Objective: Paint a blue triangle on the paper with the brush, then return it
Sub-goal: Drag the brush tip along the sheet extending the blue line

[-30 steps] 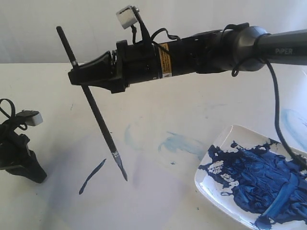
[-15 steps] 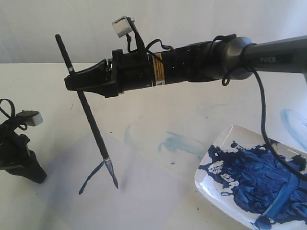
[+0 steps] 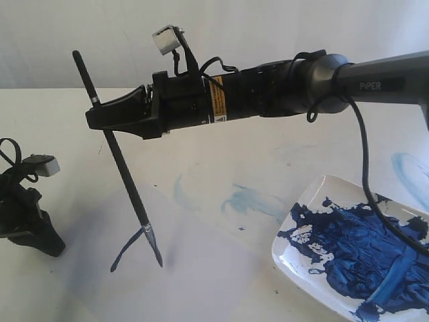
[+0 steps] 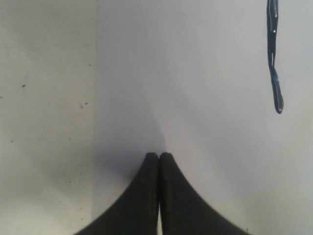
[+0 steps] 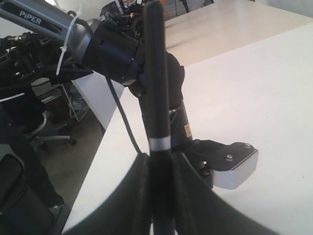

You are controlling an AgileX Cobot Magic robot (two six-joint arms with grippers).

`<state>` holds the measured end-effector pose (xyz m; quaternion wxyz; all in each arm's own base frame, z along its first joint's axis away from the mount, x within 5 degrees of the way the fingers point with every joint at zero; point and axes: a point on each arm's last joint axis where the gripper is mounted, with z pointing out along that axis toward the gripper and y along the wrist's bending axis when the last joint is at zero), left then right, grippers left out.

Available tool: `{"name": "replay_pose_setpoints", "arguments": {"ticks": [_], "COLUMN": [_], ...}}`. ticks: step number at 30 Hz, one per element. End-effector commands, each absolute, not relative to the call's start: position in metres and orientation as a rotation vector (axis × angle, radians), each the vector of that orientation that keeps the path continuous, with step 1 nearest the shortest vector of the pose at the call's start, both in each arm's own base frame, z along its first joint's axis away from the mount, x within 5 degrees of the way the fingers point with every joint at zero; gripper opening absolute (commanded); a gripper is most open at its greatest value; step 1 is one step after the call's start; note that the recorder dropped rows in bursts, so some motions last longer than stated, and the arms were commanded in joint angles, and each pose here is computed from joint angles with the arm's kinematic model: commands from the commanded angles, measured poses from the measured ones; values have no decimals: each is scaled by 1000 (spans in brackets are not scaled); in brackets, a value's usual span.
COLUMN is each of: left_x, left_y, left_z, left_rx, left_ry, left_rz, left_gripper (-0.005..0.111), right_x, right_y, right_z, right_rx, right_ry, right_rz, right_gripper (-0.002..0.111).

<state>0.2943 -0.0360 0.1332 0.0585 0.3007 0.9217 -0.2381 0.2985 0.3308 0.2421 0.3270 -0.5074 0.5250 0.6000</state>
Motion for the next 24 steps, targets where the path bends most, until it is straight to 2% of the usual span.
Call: {"name": "replay_pose_setpoints", "arguments": {"ticks": [1, 24], "left_x": [290, 290], "left_y": [-36, -36], "left_z": [133, 133], "left_rx": [910, 910], "left_ry": [2806, 2806], "left_rz": [-757, -757], "left_gripper": [0, 0], "right_x": [296, 296], "right_y": [330, 330], "right_z": [242, 242], "right_rx": [-1374, -1386], "right_ry": [1360, 1343], "right_rz": [1563, 1549], "right_gripper": [0, 0]}}
